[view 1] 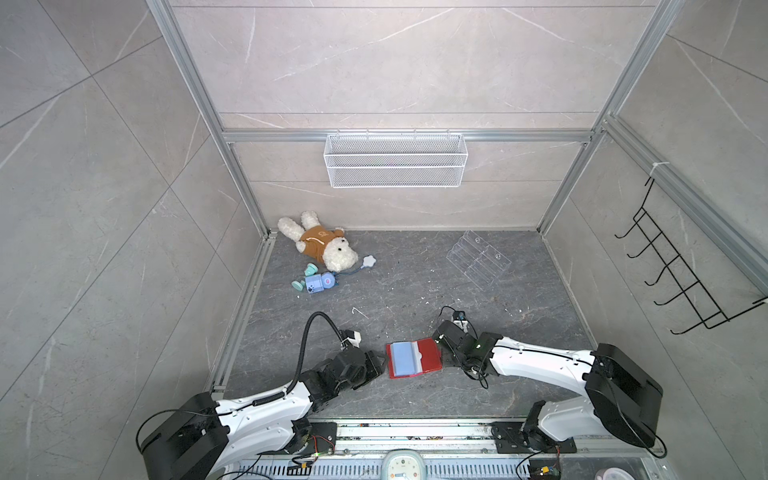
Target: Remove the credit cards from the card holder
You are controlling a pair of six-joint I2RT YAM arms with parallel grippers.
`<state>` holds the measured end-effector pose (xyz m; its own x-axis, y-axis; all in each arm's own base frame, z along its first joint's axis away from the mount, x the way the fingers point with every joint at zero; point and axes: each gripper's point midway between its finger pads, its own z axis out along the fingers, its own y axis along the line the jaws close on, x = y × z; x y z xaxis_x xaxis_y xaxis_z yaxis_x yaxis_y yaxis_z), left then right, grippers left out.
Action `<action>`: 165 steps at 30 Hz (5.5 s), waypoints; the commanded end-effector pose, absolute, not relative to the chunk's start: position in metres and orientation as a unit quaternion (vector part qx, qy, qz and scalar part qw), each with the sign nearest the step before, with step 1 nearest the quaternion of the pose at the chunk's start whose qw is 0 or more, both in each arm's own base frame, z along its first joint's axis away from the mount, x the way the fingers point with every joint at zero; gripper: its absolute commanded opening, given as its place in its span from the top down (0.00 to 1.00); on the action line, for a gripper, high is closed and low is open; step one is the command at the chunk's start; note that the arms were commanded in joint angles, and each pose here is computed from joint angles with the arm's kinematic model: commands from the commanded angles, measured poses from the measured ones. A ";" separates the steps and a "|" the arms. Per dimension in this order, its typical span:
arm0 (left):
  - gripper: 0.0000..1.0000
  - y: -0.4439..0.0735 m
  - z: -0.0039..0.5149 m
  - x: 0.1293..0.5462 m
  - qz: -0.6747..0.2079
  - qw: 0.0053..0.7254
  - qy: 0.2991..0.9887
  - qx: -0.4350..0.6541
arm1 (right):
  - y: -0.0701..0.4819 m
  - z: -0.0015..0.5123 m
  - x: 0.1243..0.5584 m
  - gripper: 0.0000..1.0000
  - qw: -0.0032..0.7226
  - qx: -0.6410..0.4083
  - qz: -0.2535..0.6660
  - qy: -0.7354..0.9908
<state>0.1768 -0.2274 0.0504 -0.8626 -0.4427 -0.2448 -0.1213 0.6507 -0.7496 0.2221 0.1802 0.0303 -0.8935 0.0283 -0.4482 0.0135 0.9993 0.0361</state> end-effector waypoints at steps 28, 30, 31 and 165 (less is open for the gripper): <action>0.65 -0.260 0.035 0.180 -0.438 0.175 0.870 -0.147 | 0.180 0.009 0.219 1.00 0.212 0.017 0.028 0.977; 0.68 -0.260 0.040 0.182 -0.444 0.185 0.865 -0.146 | 0.181 0.008 0.219 1.00 0.211 0.016 0.028 0.977; 0.70 -0.260 0.042 0.183 -0.445 0.189 0.863 -0.145 | 0.181 0.008 0.219 1.00 0.210 0.016 0.029 0.977; 1.00 -0.264 0.072 0.182 -0.461 0.221 0.854 -0.096 | 0.288 0.035 0.213 0.14 0.199 -0.113 0.118 0.966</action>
<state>0.1780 -0.2597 0.0581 -0.8952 -0.3684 -0.2507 -0.0075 0.5750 -0.8181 0.2116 0.3026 0.0416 -0.8961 -0.1483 -0.4185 -0.2782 0.9221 0.2691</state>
